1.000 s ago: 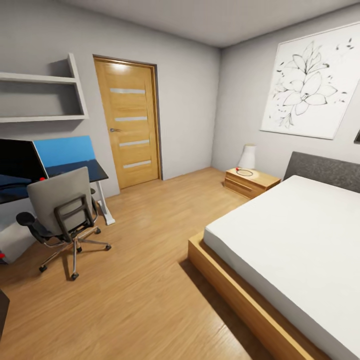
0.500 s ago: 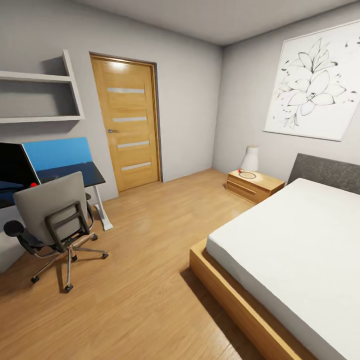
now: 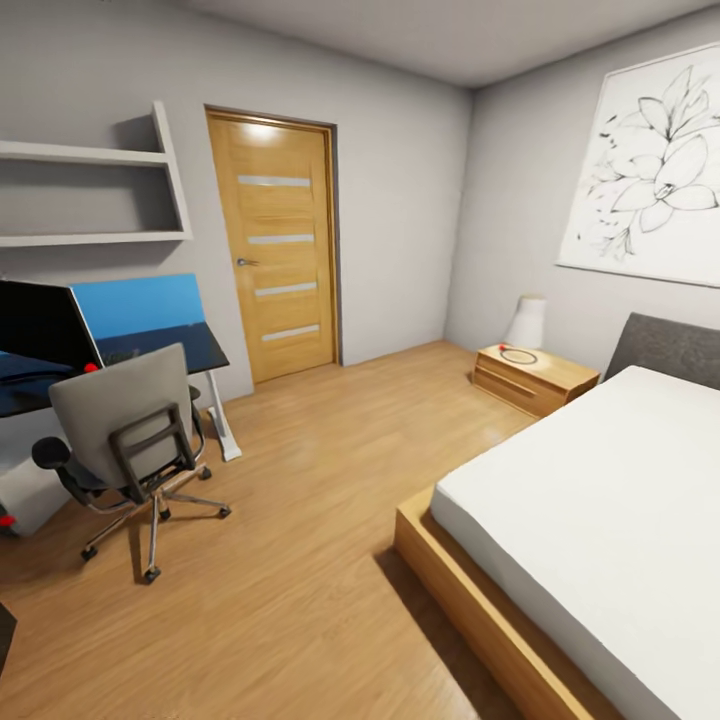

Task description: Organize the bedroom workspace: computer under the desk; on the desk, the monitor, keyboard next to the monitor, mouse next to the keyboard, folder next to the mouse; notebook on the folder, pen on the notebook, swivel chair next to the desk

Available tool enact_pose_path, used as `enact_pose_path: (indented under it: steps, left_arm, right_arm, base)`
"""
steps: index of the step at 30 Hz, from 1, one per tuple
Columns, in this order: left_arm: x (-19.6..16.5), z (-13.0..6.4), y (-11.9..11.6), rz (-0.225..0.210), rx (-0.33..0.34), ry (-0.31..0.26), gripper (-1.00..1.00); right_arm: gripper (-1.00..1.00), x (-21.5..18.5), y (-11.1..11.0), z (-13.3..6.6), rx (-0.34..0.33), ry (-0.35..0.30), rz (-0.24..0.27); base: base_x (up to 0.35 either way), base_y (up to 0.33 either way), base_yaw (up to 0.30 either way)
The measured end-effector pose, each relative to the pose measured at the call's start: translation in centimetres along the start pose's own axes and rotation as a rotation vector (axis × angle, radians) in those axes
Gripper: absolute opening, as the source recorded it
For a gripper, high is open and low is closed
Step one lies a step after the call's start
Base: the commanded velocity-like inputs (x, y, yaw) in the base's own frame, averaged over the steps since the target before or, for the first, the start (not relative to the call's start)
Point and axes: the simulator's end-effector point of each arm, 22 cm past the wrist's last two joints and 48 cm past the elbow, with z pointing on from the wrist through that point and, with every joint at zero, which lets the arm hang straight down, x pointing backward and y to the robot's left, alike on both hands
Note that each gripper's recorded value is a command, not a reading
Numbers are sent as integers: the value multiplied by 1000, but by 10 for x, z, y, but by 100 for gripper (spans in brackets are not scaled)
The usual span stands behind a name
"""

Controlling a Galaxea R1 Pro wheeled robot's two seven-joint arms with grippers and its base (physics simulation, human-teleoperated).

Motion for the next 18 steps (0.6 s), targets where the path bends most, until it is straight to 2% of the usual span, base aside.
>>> enact_pose_path:
  steps: [3,8,9,11,14,18]
  left_arm:
    - [0,0,1,-1,-2,0,100]
    - [1,1,5,4,-10,6,100]
    - [7,2,8,16,-13,35,100]
    - [11,2,7,25,-7,53,100]
    - [12,2,6,30,0,56,100]
    - [7,8,16,43,-4,42,100]
  right_arm:
    - [100,0,-1,0,1,-1,-1]
    - [100,0,-1,0,0,-1,-1]
    - [100,-1,0,0,-2,-2,-1]
    - [100,-1,-1,0,-1,-3,-1]
    - [100,-1,-1,0,-1,-2,-1]
    - [100,0,-1,0,-1,-1,-1]
  base:
    - [301,23,133]
    - [302,178,21]
    - [299,200,1]
    - [299,176,1]
    - [299,157,0]
    - [299,156,0]
